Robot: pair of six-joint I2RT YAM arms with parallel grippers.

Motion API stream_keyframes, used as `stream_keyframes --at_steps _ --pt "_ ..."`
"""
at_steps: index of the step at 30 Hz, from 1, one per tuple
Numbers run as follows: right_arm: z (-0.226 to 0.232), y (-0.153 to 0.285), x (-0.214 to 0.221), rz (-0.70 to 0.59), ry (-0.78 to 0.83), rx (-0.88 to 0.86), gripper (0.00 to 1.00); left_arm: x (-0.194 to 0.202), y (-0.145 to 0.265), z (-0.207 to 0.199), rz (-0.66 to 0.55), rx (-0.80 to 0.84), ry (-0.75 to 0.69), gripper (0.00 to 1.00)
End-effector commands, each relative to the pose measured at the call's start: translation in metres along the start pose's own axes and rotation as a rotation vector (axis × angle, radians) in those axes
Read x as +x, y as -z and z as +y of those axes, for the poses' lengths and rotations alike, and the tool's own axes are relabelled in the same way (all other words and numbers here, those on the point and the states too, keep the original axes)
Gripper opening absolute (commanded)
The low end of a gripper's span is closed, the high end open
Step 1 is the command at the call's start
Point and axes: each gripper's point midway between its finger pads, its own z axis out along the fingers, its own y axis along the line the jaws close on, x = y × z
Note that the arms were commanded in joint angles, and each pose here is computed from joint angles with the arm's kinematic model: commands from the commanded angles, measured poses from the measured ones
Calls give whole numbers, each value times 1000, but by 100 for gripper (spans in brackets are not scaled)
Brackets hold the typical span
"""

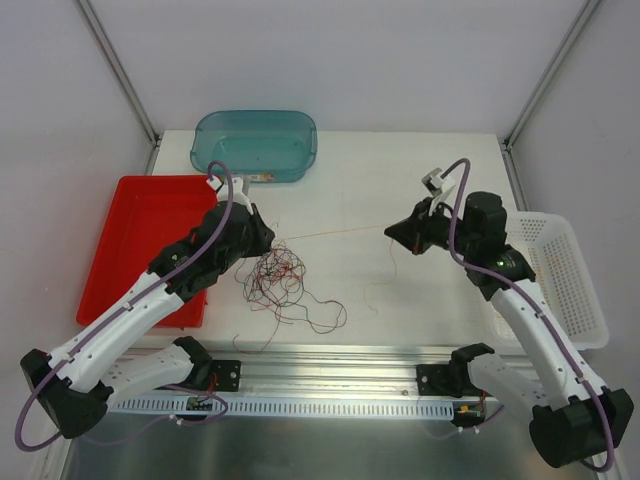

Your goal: Untangle the cables

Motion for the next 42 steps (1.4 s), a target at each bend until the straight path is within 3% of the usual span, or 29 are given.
stream_keyframes --at_steps 1,6,10,14,22,31,39,42 --pt "-20 36 -17 46 32 181 1 1 -5 28 1 -139 40 9" --pt "-6 63 -68 6 64 252 1 9 -13 7 85 -63 8 24" --pt "-16 86 -97 3 102 398 1 8 -10 -6 109 -1 -13 46" --pt "-31 117 -117 15 155 579 1 3 -5 -3 86 9 -51 69" --pt "-52 174 -154 -37 228 864 1 9 -7 19 103 -11 -182 99" --pt "-97 262 -160 -115 137 1344 1 18 -18 63 123 -146 -368 99" --pt "-155 302 -113 -163 -93 1634 1 53 -34 96 195 -232 -447 99" --pt "-173 318 -100 -195 -150 1720 1 49 -33 98 183 -250 -459 99"
